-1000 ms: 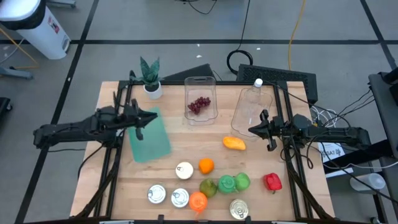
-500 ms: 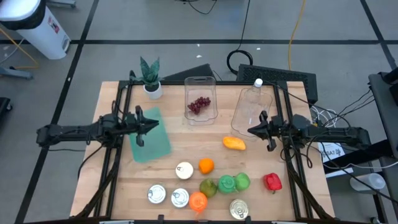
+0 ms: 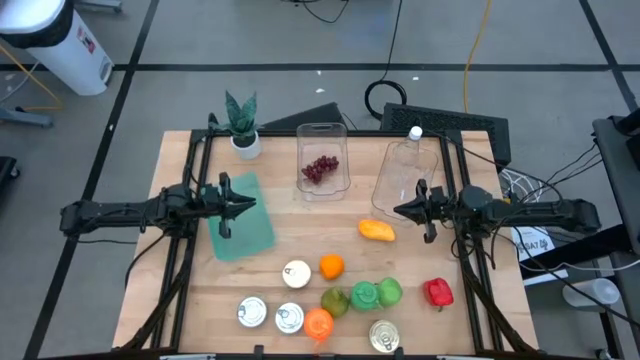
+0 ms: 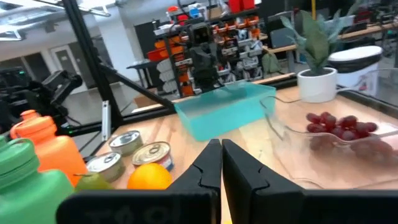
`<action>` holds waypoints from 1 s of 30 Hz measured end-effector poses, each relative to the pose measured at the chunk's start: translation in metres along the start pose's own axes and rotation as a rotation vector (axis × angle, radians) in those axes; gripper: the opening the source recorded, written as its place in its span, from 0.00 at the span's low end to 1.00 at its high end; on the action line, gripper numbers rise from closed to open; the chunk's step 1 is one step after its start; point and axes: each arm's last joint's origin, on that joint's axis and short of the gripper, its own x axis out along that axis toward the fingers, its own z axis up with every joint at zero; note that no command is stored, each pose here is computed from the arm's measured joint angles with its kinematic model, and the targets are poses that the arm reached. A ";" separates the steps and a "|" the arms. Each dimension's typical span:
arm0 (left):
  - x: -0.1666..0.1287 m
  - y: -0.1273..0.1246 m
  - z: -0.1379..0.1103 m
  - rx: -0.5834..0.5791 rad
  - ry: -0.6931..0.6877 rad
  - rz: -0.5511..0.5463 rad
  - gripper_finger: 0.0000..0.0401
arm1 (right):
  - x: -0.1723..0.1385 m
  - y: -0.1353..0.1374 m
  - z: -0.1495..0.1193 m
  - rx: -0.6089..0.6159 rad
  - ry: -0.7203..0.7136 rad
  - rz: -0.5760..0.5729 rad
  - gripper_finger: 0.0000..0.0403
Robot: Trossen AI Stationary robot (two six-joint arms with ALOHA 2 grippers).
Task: Pick & Place Food Item
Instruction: Put the top left blue and pink tuna can into the blue bin
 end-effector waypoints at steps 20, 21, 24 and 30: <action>0.000 0.000 0.007 0.054 -0.067 0.013 0.13 | 0.009 0.012 0.004 -0.126 -0.070 0.050 0.01; 0.000 0.000 0.007 0.057 -0.067 0.013 0.13 | 0.009 0.012 0.003 -0.127 -0.068 0.048 0.01; 0.000 0.000 0.007 0.071 -0.068 0.014 0.13 | 0.009 0.012 0.005 -0.127 -0.086 0.038 0.01; 0.000 0.001 0.010 0.121 -0.099 0.019 0.13 | 0.009 0.014 0.011 -0.125 -0.140 0.044 0.00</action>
